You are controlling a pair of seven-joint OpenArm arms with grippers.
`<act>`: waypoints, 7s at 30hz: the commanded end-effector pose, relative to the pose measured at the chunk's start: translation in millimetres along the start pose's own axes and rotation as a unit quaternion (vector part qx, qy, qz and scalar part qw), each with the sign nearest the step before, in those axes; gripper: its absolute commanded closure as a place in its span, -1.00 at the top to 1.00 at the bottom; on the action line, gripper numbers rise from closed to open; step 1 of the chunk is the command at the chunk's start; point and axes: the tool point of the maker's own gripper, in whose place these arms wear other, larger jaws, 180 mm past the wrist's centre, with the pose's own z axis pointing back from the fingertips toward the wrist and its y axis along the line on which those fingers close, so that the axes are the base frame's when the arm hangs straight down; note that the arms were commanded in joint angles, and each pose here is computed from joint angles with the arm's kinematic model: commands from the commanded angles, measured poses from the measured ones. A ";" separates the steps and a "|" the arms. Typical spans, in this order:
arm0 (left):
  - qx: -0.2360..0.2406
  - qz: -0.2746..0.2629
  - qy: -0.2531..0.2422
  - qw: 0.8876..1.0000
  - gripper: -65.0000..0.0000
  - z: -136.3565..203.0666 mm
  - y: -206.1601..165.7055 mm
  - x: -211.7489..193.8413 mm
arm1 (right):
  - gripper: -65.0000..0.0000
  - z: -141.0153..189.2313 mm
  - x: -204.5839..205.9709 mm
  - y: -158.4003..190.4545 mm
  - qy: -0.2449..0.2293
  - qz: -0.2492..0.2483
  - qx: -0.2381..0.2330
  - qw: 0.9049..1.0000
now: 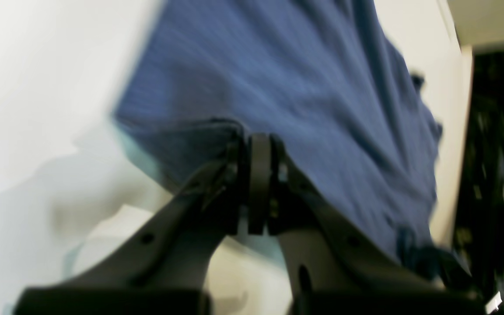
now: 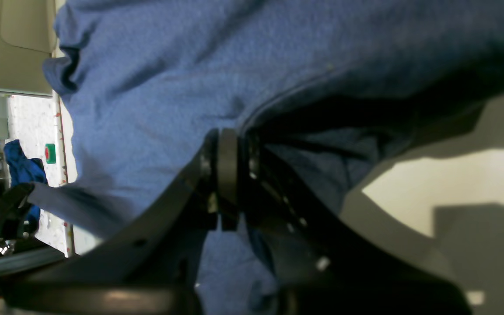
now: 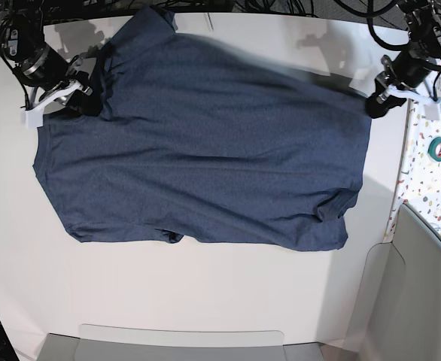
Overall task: Layout the t-shirt on the table in an organized manner, then fold the t-shirt properly
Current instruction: 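Lift the shirt's shoulder edge with both grippers and stretch it taut, then lower the shirt with both grippers and release the right gripper, then move the right gripper to the shirt's shoulder edge and grasp it, then pull the shoulder edge with the right gripper toward its corner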
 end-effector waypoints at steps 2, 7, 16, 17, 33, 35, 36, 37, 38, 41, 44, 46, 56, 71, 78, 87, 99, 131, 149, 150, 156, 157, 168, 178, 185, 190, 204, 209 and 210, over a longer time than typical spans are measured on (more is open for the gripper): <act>-0.009 -0.006 -0.043 0.999 -1.00 10.1 -5.3 28.6 | -1.00 10.5 22.8 -1.1 -0.034 0.016 -0.003 0.999; 0.001 -0.001 -0.096 0.995 -1.00 25.0 1.4 58.0 | -1.00 27.9 40.5 -15.3 -0.071 0.001 -0.022 0.997; -0.015 0.003 -0.129 0.991 -1.00 25.8 -7.6 79.1 | -1.00 46.7 67.4 -21.1 -0.128 -0.029 -0.017 0.991; -0.018 0.002 -0.126 0.992 -1.00 24.2 -9.6 79.5 | -1.00 45.4 73.5 -21.0 -0.135 -0.031 -0.014 0.990; -0.046 0.084 -0.066 0.993 -1.00 -14.0 6.2 74.7 | -1.00 -5.6 64.7 -53.6 -0.100 -0.042 -0.058 0.992; -0.042 0.099 -0.061 0.992 -1.00 -17.7 14.1 71.2 | -1.00 -8.8 62.7 -55.3 -0.094 -0.029 -0.069 0.993; -0.040 0.106 -0.058 0.992 -1.00 -19.6 18.0 69.0 | -1.00 -9.7 62.4 -56.7 -0.092 -0.022 -0.076 0.993; -0.039 0.110 -0.055 0.992 -1.00 -20.6 20.0 67.6 | -1.00 -9.8 62.4 -57.9 -0.092 -0.019 -0.080 0.992; -0.039 0.112 -0.054 0.991 -1.00 -21.1 20.9 66.9 | -1.00 -9.6 62.2 -59.8 -0.091 -0.015 -0.086 0.992; -0.043 0.101 -0.035 0.993 -1.00 -29.1 14.3 61.2 | -1.00 -9.0 61.8 -63.1 -0.089 -0.009 -0.096 0.991; -0.043 0.077 -0.015 0.996 -1.00 -34.4 7.2 60.1 | -1.00 -8.6 59.6 -65.4 -0.086 -0.006 -0.102 0.991; -0.044 0.068 -0.005 0.997 -0.88 -37.4 3.8 57.9 | -0.89 -10.8 56.0 -64.0 -0.080 -0.004 -0.100 0.992; -0.023 0.131 0.007 0.991 -0.36 -37.1 11.3 54.1 | -0.04 -0.8 44.9 -65.2 -0.073 -0.013 -0.095 0.993; -0.014 0.139 0.016 0.990 -0.36 -34.8 18.5 43.7 | -0.04 41.3 28.3 -43.0 -0.141 -0.174 0.005 0.975; -0.014 0.139 0.016 0.990 -0.36 -34.8 18.5 43.7 | -0.04 15.3 -21.7 -21.7 -0.070 -0.203 0.030 0.976; -0.014 0.139 0.016 0.990 -0.36 -34.8 18.5 43.7 | -0.04 1.7 -64.9 -29.2 -0.002 -0.157 -0.026 0.987; -0.015 0.138 0.015 0.990 -0.36 -35.6 17.0 44.8 | -0.04 -50.2 -130.8 -24.9 0.113 -0.137 -0.033 0.984; -0.015 0.136 0.017 0.990 -0.37 -36.9 16.4 43.7 | -1.00 -80.8 23.1 89.2 -0.034 0.013 0.110 0.993; -0.015 0.136 0.019 0.990 -0.37 -37.0 16.4 42.7 | 0.29 -115.9 37.6 83.5 -0.018 -0.007 0.112 0.993; -0.015 0.136 0.019 0.990 -0.37 -37.0 16.4 42.7 | 0.39 -118.7 38.1 90.6 -0.018 -0.006 0.120 0.993; -0.014 0.135 0.020 0.990 -0.37 -37.1 16.6 41.9 | 0.51 -131.9 43.8 115.6 -0.024 -0.020 0.149 0.988; -0.014 0.135 0.020 0.990 -0.37 -37.1 16.6 41.9 | 0.51 -135.5 45.5 116.8 -0.025 -0.026 0.151 0.988; -0.014 0.137 0.021 0.990 -0.37 -37.1 17.0 40.5 | 0.51 -152.4 37.9 125.2 -0.011 -0.083 0.175 0.981; -0.015 0.137 0.021 0.990 -0.37 -37.0 16.7 40.6 | 0.51 -53.6 52.1 83.3 -0.087 -0.094 0.170 0.977; -0.011 0.138 0.024 0.990 -0.37 -35.9 19.6 37.2 | 0.51 17.9 40.3 12.8 -0.157 -0.131 0.058 0.977; -0.010 0.138 0.026 0.990 -0.37 -36.0 19.8 36.4 | 0.51 47.9 18.8 -41.6 -0.183 -0.197 -0.002 0.963; -0.009 0.139 0.029 0.990 -0.37 -35.6 20.4 34.7 | 0.51 22.3 7.8 -104.2 -0.211 -0.314 0.016 0.926; -0.010 0.139 0.043 0.989 -0.37 -34.7 20.1 29.3 | 0.46 13.5 13.5 -105.4 -0.208 -0.299 0.005 0.931; -0.010 0.139 0.044 0.989 -0.37 -34.4 20.2 29.1 | 0.35 13.3 13.2 -105.2 -0.208 -0.298 0.004 0.932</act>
